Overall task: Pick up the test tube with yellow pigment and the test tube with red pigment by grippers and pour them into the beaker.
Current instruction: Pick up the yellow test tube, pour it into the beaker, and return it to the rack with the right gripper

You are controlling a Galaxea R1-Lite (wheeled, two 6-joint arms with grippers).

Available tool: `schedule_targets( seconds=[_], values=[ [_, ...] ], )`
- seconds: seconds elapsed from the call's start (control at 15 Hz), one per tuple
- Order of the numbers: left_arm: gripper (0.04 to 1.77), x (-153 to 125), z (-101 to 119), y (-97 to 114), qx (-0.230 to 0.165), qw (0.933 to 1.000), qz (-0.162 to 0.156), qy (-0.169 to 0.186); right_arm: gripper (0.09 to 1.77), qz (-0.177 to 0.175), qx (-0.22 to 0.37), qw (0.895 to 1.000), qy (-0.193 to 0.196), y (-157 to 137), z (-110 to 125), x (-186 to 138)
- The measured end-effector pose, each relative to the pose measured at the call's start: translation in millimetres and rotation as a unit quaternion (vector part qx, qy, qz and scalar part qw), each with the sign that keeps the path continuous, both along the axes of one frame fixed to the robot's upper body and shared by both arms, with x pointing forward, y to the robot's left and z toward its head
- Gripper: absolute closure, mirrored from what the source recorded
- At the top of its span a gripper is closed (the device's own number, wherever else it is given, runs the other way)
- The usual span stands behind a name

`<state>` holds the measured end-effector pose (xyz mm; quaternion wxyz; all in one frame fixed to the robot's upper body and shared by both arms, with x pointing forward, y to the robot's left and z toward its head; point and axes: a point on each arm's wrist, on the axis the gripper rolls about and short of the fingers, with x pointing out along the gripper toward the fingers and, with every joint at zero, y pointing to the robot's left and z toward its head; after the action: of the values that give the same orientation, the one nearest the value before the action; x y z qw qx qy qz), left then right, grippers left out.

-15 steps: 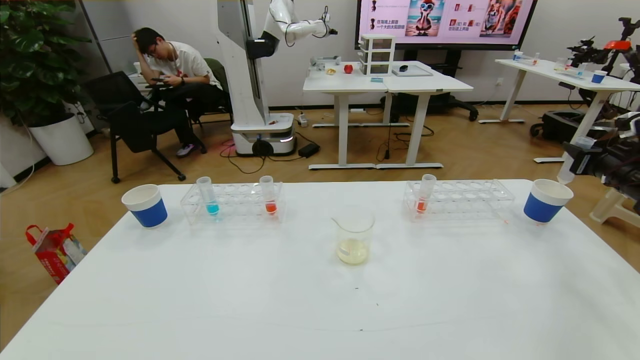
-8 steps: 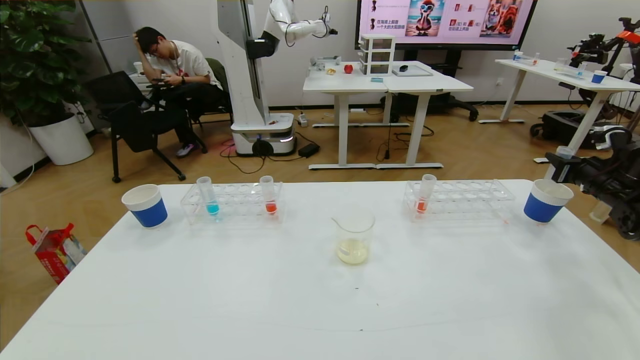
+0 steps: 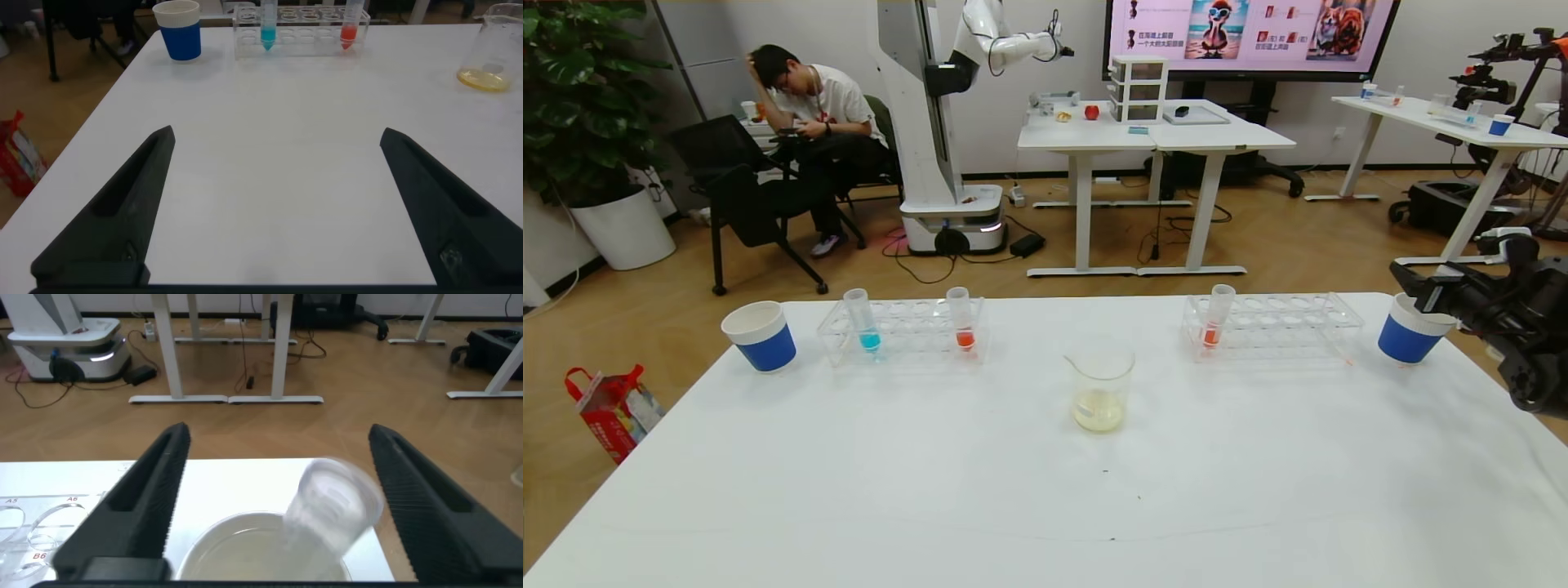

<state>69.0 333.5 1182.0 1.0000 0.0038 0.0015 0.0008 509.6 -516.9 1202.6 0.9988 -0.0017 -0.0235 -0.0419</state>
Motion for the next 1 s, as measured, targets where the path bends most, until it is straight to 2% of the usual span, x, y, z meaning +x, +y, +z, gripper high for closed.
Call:
schedule_targets(
  seconds=[0.07,0.27,0.47,0.6,0.73,0.87,1.0],
  values=[
    [0.06,0,0,0,0.0,1.0,0.0,0.0,0.14,0.001,0.0,1.0,0.0,1,0,1],
    [0.06,0,0,0,0.0,1.0,0.0,0.0,0.13,0.004,-0.002,1.0,-0.005,4,5,1],
    [0.06,0,0,0,0.0,1.0,0.0,0.0,0.13,0.026,-0.007,0.999,-0.021,25,27,3],
    [0.06,0,0,0,0.0,1.0,0.0,0.0,0.13,0.046,-0.003,0.999,-0.018,52,45,6],
    [0.06,0,0,0,0.0,1.0,0.0,0.0,0.13,0.05,0.001,0.999,-0.018,94,65,8],
    [0.06,0,0,0,0.0,1.0,0.0,0.0,0.13,0.06,0.003,0.998,-0.032,137,84,7],
    [0.06,0,0,0,0.0,1.0,0.0,0.0,0.13,0.08,0.004,0.996,-0.044,164,99,-4]
  ],
)
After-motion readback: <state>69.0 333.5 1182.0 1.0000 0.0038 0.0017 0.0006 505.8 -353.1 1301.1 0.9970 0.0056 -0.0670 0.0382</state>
